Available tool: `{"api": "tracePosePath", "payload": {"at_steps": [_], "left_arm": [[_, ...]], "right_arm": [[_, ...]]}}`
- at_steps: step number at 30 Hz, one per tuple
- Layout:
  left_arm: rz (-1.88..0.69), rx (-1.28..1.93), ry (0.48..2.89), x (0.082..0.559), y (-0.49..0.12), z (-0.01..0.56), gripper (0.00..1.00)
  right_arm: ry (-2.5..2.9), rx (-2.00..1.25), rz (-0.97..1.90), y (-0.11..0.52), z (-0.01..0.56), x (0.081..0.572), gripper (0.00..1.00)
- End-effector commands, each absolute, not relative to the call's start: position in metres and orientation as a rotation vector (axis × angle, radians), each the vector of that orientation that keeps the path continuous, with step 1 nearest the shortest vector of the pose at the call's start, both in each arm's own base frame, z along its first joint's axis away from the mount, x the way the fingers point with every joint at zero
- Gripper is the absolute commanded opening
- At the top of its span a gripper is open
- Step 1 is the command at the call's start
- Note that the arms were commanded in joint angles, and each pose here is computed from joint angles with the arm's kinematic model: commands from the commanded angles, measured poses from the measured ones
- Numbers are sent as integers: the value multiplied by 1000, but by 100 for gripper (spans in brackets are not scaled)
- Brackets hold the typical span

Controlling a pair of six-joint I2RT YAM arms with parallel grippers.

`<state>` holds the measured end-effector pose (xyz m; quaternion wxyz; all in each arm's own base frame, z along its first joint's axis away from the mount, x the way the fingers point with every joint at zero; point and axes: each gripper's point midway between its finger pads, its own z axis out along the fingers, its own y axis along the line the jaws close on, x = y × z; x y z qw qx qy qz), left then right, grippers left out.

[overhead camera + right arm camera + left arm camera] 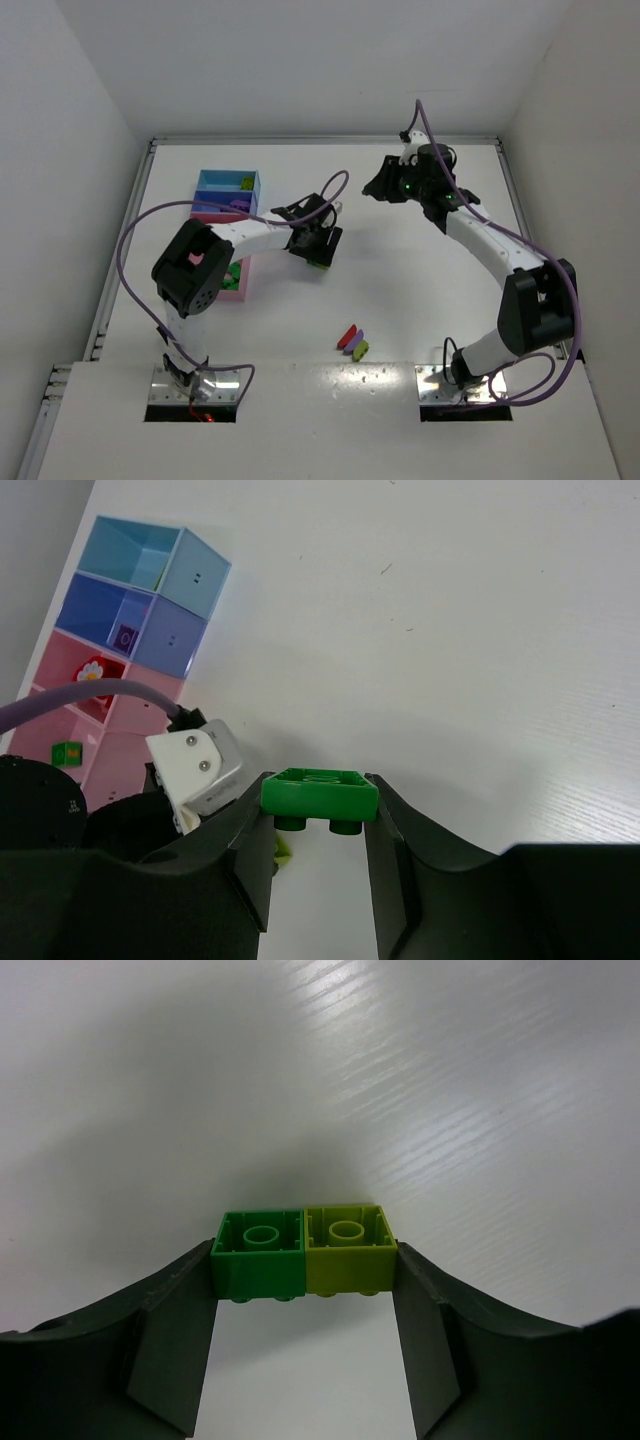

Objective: Sort the legos into containers by color

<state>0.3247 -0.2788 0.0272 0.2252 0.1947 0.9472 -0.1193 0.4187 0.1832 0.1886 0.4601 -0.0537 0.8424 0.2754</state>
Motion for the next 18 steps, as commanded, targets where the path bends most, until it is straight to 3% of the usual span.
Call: {"api": "tracePosePath", "payload": {"at_steps": [1,4,5,9,12,18], "left_arm": [[-356,465,2627,326,-287,22,8],[-387,461,2636,323,-290,23,42],[-388,461,2636,323,-290,23,61],[-393,459,2628,326,-292,26,90],[-411,497,2601,326,-294,35,100],[-469,673,2465,330,-302,72,100]], "right_arm": [[2009,-154,681,182,206,421,0],[2009,-154,681,182,206,421,0],[2009,-154,681,182,206,421,0],[2009,-154,681,182,206,421,0],[2009,-160,690,183,206,420,0],[2018,-159,689,183,202,418,0]]}}
